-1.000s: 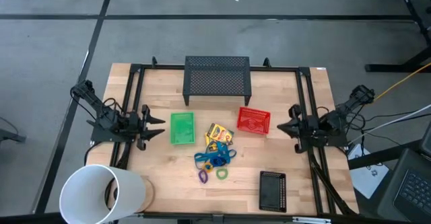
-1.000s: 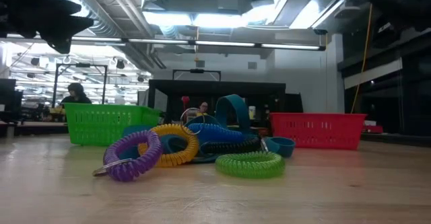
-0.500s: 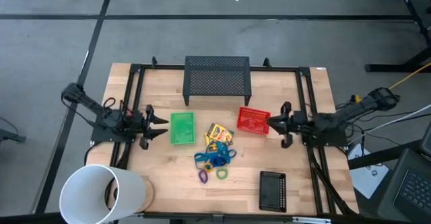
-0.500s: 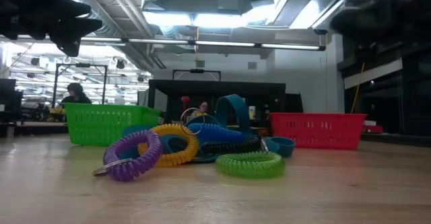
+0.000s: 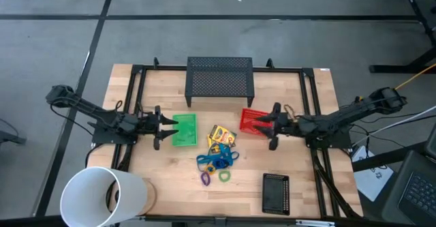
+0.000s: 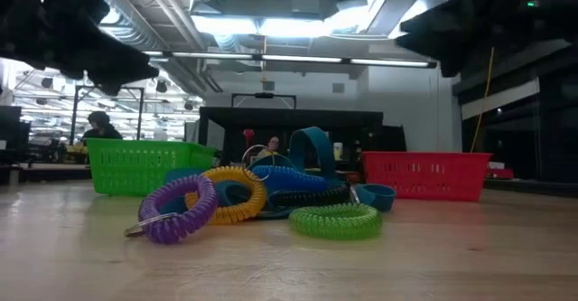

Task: Pick & Place Office Desk Supplies
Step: Put the blue rubber band into the red bin

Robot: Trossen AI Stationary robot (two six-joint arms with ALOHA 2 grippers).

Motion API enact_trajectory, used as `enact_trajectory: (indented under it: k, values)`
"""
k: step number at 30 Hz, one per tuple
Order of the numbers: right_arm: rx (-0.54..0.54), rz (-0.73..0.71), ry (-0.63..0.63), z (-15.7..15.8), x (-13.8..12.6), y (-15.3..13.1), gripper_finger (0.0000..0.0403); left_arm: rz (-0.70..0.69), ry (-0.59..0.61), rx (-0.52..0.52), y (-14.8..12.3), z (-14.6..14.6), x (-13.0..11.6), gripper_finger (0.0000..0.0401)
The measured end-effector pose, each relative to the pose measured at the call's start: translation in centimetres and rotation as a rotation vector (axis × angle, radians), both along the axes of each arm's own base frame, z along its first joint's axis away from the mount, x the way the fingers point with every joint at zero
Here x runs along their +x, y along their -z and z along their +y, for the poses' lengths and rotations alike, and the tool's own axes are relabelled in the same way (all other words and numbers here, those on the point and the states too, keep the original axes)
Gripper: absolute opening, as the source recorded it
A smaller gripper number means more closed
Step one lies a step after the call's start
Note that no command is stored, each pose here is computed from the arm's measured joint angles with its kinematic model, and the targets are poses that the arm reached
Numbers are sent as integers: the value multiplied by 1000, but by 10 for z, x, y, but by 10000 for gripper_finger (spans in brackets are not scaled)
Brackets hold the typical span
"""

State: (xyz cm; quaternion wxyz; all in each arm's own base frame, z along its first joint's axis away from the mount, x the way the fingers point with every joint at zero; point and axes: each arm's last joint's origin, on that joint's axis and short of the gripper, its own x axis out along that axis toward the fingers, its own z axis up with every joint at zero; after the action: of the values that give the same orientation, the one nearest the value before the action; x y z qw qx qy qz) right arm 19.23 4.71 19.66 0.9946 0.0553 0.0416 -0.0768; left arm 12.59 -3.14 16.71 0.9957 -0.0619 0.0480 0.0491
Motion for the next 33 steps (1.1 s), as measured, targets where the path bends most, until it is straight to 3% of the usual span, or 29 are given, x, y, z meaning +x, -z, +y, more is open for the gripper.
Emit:
enact_trajectory:
  k: [5,15,23,33]
  values:
    - [-28,126,-81,14,39,3,191,14,32,33,-4,-4,7,168]
    - [-64,491,-202,39,105,23,163,55,32,52,-3,-6,13,168]
    - [37,572,-319,42,122,37,171,52,31,44,-4,-6,14,169]
    - [72,580,-327,43,123,40,174,51,28,33,-4,-6,14,169]
